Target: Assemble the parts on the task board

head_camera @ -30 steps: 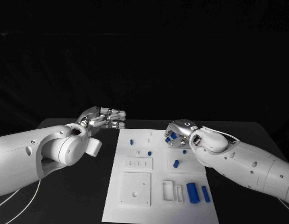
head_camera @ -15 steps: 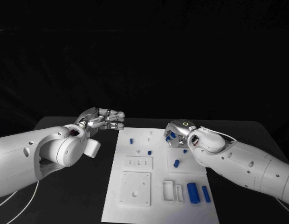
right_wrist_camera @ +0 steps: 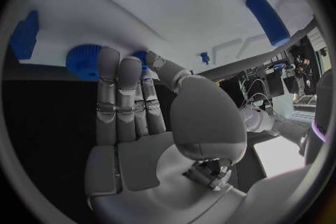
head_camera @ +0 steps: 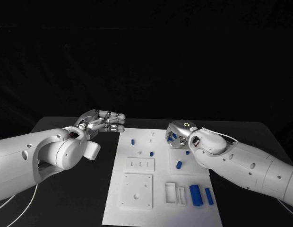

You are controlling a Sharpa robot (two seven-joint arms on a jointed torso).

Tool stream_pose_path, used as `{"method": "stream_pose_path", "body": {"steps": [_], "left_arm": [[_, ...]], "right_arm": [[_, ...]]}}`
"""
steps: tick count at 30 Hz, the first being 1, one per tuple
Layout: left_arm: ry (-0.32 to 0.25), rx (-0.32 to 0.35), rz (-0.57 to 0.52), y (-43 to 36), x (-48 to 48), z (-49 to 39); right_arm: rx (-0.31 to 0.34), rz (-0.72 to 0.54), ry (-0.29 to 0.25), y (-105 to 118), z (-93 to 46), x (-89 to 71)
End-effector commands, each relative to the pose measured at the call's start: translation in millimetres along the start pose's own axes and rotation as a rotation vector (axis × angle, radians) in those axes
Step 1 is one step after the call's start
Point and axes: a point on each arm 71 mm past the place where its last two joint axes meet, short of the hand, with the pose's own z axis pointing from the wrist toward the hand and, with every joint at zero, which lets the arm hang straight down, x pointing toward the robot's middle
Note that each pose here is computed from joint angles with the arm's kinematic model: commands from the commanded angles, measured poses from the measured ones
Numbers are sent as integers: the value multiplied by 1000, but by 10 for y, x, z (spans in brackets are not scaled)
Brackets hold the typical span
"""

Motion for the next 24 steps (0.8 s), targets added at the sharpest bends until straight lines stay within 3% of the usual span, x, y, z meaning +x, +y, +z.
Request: {"method": "stream_pose_path", "body": {"steps": [1,15,24], "left_arm": [[23,4,-1,-18,27,8],[25,0,-1,-13,20,11],[32,-3,-1,-14,47,25]], "right_arm": [[7,-27,-37,28,-5,-11],[17,-25,-160,213,6,-153],[24,-9,-208,359,112,-220]]}}
